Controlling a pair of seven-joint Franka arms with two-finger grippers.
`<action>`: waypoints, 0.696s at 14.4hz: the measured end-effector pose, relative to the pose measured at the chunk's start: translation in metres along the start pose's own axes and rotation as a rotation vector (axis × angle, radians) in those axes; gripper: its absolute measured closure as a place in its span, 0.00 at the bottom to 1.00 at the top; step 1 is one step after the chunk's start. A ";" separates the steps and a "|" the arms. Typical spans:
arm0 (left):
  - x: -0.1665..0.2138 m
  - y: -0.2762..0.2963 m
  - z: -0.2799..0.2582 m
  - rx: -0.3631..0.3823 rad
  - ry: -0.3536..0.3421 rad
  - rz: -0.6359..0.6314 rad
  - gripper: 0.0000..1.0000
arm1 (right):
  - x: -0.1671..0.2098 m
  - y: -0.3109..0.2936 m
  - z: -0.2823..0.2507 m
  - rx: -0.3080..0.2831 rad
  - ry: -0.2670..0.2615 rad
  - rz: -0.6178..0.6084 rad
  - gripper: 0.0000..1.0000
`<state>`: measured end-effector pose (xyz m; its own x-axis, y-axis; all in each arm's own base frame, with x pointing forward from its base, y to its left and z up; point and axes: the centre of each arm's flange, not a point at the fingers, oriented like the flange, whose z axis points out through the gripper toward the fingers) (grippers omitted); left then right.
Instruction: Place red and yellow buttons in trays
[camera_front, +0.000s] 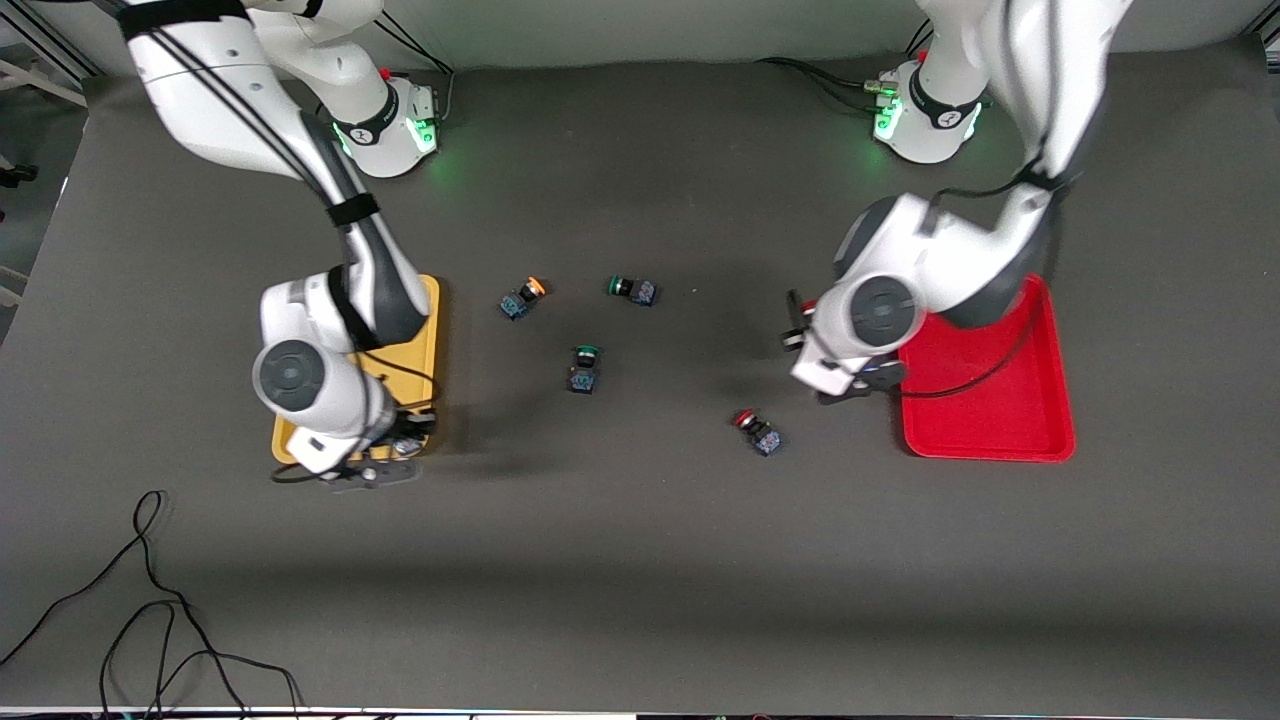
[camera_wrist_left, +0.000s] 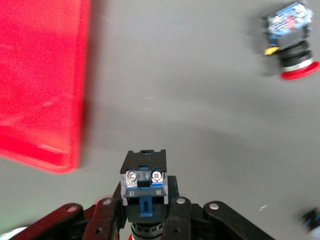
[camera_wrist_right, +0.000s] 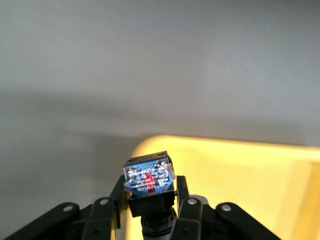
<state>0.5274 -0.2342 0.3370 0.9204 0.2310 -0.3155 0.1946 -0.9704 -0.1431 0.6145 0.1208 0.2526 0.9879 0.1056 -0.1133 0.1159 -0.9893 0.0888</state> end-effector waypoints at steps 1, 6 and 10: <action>0.003 -0.038 -0.025 0.009 -0.007 0.043 0.67 | -0.009 0.015 0.012 -0.008 -0.029 0.020 0.58; 0.030 -0.228 -0.069 -0.050 -0.023 0.191 0.67 | -0.039 0.045 0.032 -0.019 -0.087 0.067 0.58; 0.037 -0.241 -0.005 -0.061 -0.071 0.217 0.67 | -0.040 0.047 0.027 -0.016 -0.068 0.069 0.58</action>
<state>0.5165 0.0083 0.3646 0.9170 0.0192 -0.3985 0.0172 -0.9998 -0.0084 0.5781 0.0678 0.2340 0.9845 0.0300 -0.1730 0.0504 -0.9921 0.1146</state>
